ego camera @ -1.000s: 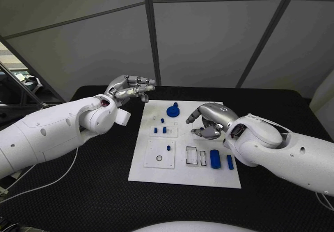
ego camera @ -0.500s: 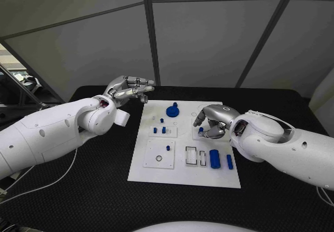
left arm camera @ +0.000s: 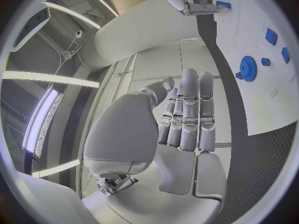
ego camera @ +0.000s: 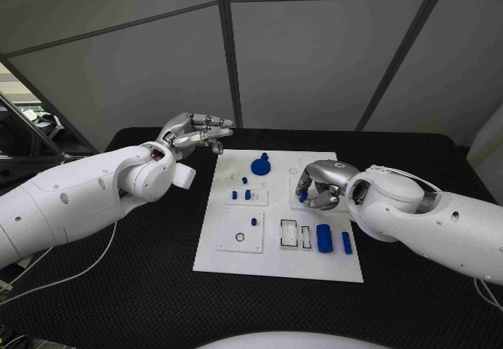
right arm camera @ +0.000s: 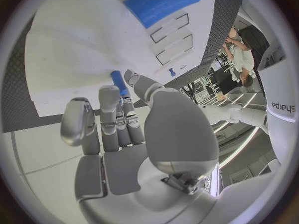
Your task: Assemble the parts on the task board
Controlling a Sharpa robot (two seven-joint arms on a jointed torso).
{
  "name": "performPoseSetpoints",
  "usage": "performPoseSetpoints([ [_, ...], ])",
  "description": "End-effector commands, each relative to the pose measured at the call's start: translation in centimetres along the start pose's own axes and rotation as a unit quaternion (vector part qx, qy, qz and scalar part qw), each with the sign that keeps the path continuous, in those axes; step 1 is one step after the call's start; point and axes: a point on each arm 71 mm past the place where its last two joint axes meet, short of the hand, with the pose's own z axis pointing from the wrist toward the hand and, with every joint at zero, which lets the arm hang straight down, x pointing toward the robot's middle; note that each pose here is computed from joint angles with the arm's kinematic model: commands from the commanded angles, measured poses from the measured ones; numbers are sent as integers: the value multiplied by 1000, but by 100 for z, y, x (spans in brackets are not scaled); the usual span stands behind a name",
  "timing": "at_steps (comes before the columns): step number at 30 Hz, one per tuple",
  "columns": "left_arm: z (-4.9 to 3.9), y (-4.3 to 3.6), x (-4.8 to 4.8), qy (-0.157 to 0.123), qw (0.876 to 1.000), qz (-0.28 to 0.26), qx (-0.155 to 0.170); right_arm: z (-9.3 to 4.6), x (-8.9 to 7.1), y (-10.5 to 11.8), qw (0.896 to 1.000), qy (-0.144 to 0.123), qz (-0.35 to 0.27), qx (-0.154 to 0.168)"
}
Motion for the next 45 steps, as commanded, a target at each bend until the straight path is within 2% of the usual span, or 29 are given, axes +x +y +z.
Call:
performPoseSetpoints([
  [1,5,-10,6,4,1000,-4,1,3,-7,-3,1000,3,-11,5],
  [8,6,-8,3,4,1000,-4,1,3,-21,-3,1000,-7,-9,4],
  [17,6,-6,-2,4,1000,-4,1,-12,-82,10,999,-49,-13,2],
  [27,5,-1,-3,3,1000,-4,0,-112,-147,135,997,-76,-10,-23],
  [35,8,6,5,4,1000,-5,0,-226,-207,449,993,-88,25,-73],
  [45,16,6,33,7,1000,-6,1,-116,-153,977,982,-78,74,-153],
])
